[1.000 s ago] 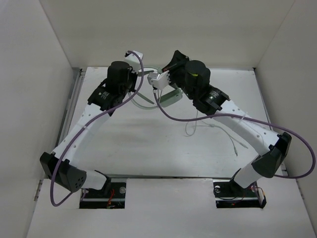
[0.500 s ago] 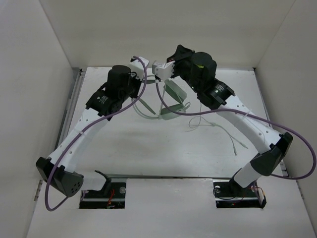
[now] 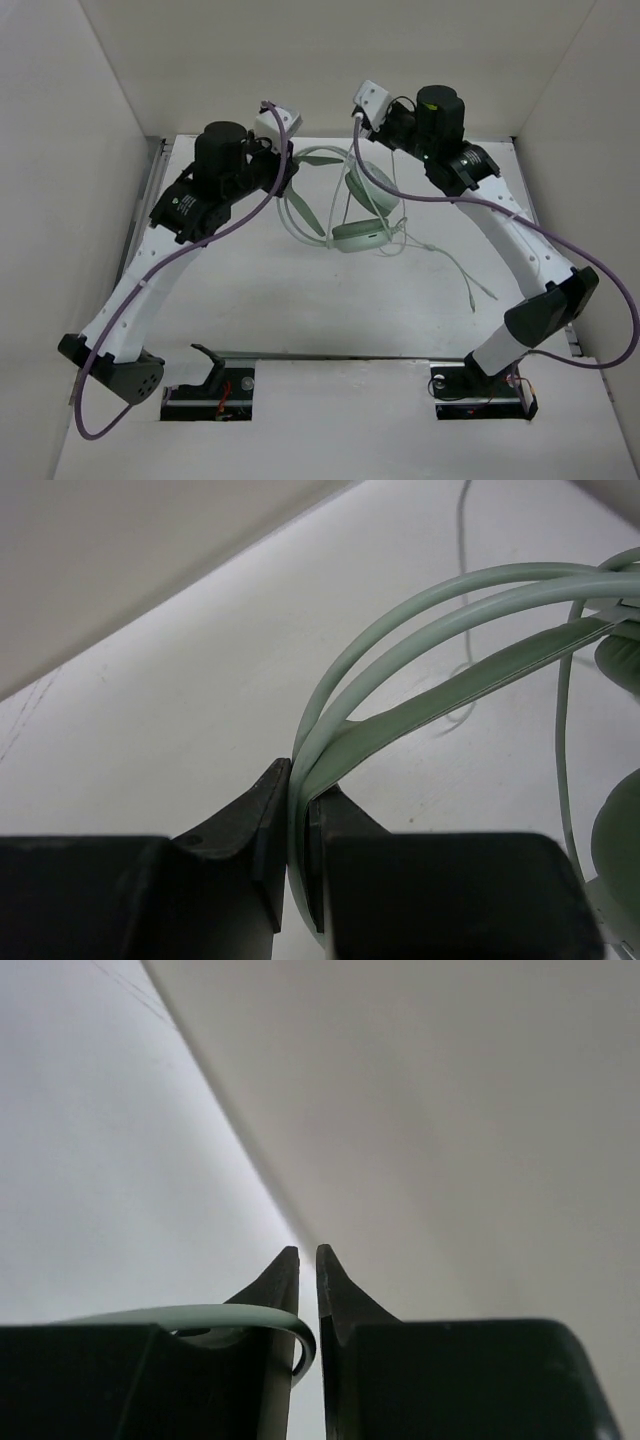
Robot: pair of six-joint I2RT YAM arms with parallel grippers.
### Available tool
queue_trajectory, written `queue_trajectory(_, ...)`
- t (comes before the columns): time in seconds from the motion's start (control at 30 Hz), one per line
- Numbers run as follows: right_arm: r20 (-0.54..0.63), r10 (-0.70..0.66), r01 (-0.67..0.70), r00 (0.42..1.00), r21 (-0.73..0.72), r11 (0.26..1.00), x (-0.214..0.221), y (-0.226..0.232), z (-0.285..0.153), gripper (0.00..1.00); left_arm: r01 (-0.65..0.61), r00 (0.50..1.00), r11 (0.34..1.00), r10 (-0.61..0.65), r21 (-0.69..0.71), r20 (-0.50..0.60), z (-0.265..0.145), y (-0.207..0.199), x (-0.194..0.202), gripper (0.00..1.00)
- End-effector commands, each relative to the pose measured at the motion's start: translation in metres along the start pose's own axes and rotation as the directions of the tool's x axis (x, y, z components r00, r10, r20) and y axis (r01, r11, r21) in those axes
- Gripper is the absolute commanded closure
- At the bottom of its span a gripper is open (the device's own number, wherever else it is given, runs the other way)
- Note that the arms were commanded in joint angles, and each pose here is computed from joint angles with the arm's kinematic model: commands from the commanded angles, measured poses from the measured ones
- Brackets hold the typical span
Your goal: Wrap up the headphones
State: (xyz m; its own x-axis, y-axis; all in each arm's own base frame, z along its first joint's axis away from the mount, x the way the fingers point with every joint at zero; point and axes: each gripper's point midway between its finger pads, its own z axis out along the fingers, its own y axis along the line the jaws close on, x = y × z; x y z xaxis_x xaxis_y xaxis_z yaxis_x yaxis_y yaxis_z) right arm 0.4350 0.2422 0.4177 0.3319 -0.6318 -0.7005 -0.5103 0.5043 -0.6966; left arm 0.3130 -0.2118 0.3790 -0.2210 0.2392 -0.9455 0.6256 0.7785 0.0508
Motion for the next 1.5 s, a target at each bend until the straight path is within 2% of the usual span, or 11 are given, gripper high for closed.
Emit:
queue_trajectory(0.0,0.052,0.332,-0.322,0.942,-0.136,0.937,-0.003,0.02,0.003,0.82,0.044,0.961,0.988,-0.082,0.146,0.265,-0.053,-0.028,-0.089,1.0)
queue_trajectory(0.07,0.062,0.43,-0.412,0.901,-0.194,0.89,-0.004,0.025,0.001,0.82,0.065,0.951,0.985,-0.11,0.161,0.288,-0.059,-0.028,-0.105,1.0)
queue_trajectory(0.17,0.063,0.594,-0.545,0.802,-0.331,0.771,-0.014,0.04,-0.007,0.82,0.097,0.932,0.978,-0.154,0.185,0.328,-0.069,-0.026,-0.128,1.0)
queue_trajectory(0.33,-0.02,0.831,-0.682,0.556,-0.583,0.442,-0.045,0.075,-0.035,0.83,0.131,0.905,0.972,-0.197,0.194,0.377,-0.077,-0.019,-0.154,1.0)
queue_trajectory(0.47,-0.119,0.916,-0.687,0.383,-0.699,0.197,-0.068,0.11,-0.065,0.8,0.145,0.89,0.976,-0.201,0.162,0.409,-0.079,-0.007,-0.166,1.0)
queue_trajectory(0.57,-0.202,0.936,-0.673,0.289,-0.738,0.048,-0.079,0.141,-0.085,0.77,0.175,0.874,0.975,-0.218,0.138,0.433,-0.082,0.006,-0.175,1.0)
queue_trajectory(0.67,-0.282,0.931,-0.663,0.233,-0.746,-0.06,-0.081,0.176,-0.103,0.74,0.215,0.85,0.97,-0.242,0.112,0.468,-0.085,0.021,-0.186,1.0)
queue_trajectory(0.8,-0.332,0.924,-0.684,0.191,-0.72,-0.117,-0.073,0.198,-0.106,0.71,0.261,0.822,0.963,-0.261,0.073,0.506,-0.089,0.041,-0.198,1.0)
queue_trajectory(0.97,-0.34,0.925,-0.674,0.169,-0.724,-0.143,-0.076,0.203,-0.111,0.67,0.372,0.768,0.927,-0.273,-0.056,0.58,-0.095,0.089,-0.206,1.0)
queue_trajectory(1.27,-0.374,0.894,-0.592,0.247,-0.789,-0.167,-0.105,0.226,-0.137,0.71,0.513,0.729,0.819,-0.259,-0.255,0.634,-0.101,0.15,-0.187,1.0)
queue_trajectory(1.47,-0.368,0.885,-0.544,0.287,-0.823,-0.166,-0.121,0.226,-0.144,0.78,0.537,0.736,0.768,-0.226,-0.348,0.638,-0.104,0.171,-0.174,1.0)
